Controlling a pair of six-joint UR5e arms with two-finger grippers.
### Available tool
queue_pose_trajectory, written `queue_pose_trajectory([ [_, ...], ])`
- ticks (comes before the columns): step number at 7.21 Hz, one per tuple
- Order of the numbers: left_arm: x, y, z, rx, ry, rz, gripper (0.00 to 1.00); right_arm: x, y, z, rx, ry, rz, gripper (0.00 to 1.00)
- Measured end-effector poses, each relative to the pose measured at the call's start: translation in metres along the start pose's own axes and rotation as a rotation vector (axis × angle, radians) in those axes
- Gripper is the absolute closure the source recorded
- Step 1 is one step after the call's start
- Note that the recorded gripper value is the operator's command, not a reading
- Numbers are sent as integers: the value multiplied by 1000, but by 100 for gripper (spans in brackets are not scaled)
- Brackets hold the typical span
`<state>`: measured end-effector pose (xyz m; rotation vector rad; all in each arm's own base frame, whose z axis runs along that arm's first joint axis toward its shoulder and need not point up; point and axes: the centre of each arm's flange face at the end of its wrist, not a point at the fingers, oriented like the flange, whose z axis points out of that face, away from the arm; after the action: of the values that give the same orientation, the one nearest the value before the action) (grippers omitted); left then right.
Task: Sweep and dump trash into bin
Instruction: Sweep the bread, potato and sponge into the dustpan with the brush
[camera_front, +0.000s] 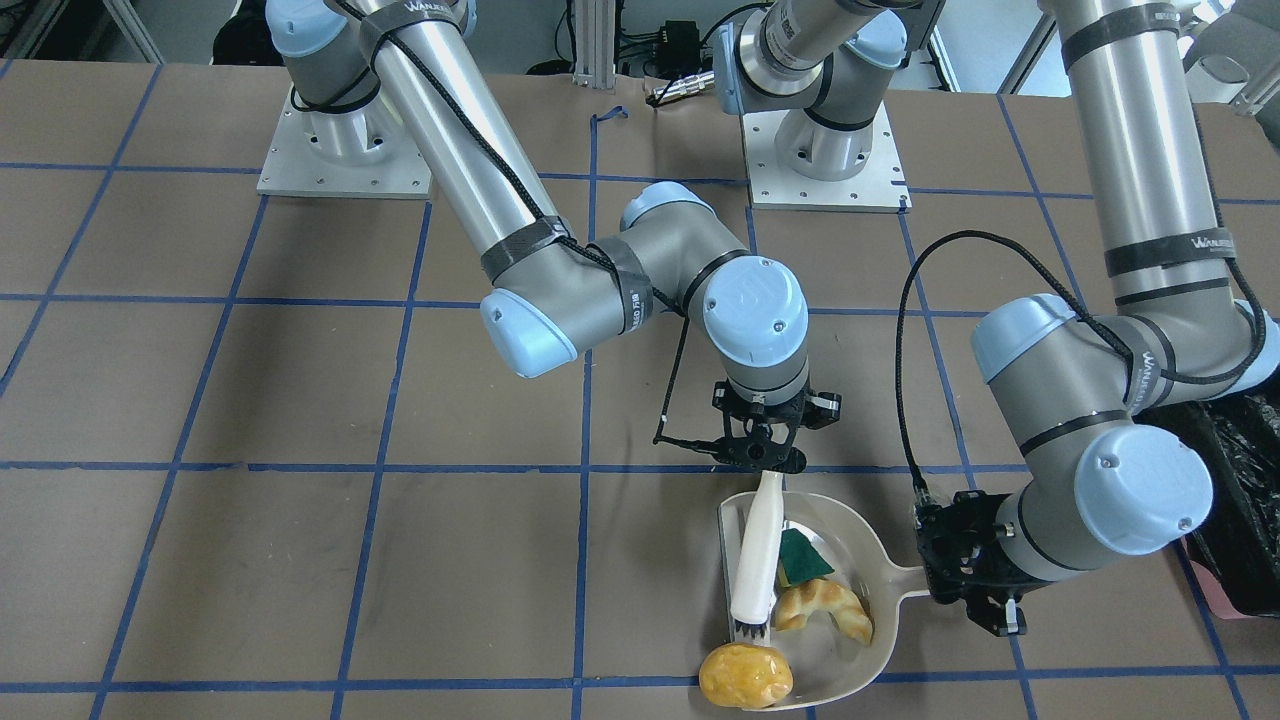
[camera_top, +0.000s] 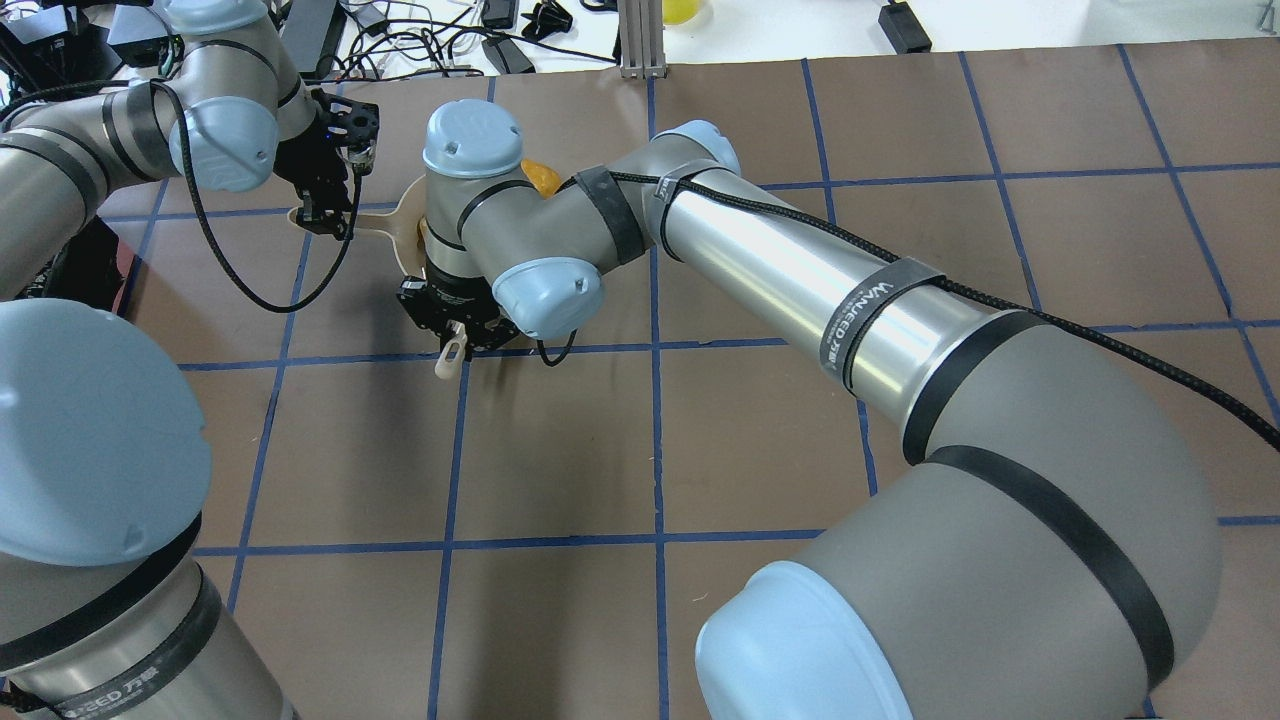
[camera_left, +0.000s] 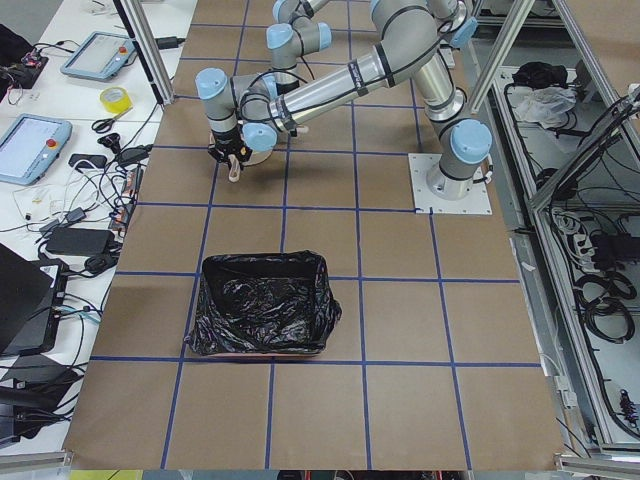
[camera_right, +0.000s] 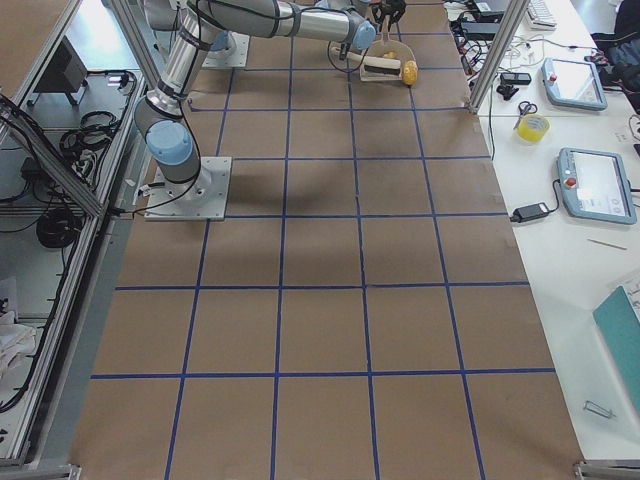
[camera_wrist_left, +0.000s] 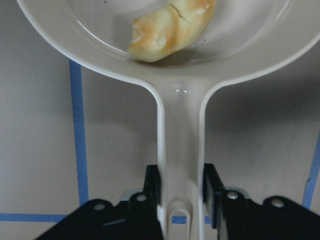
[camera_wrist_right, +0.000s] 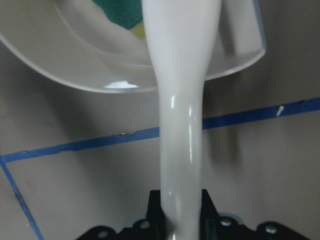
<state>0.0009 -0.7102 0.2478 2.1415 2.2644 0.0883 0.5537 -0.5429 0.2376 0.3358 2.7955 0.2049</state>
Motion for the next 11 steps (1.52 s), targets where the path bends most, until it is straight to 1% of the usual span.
queue_pose_trajectory([
  [1, 0, 0, 0, 0, -1, 0, 91, -11, 6, -4, 0, -29, -11, 100],
  [2, 0, 1, 0, 1, -1, 0, 91, -16, 12, -7, 1, -32, -20, 100],
  [4, 0, 1, -1, 1, -3, 0, 91, -12, 15, -15, 21, 9, -25, 100],
  [5, -1, 1, 0, 1, -2, 0, 91, -7, 14, -23, 27, 34, -23, 100],
  [6, -1, 1, 0, 1, -2, -1, 91, -2, 13, -31, 30, 71, -22, 100],
  [7, -1, 1, 0, 1, -2, 0, 91, 5, 13, -38, 34, 122, -24, 100],
  [8, -1, 1, 0, 1, -2, -1, 91, 15, 10, -46, 42, 178, -44, 100],
  [9, -1, 1, 0, 0, -2, -1, 91, 27, -2, -54, 50, 223, -76, 100],
  [11, -1, 1, 1, -2, 1, 0, 91, 53, -36, -68, 63, 261, -117, 100],
])
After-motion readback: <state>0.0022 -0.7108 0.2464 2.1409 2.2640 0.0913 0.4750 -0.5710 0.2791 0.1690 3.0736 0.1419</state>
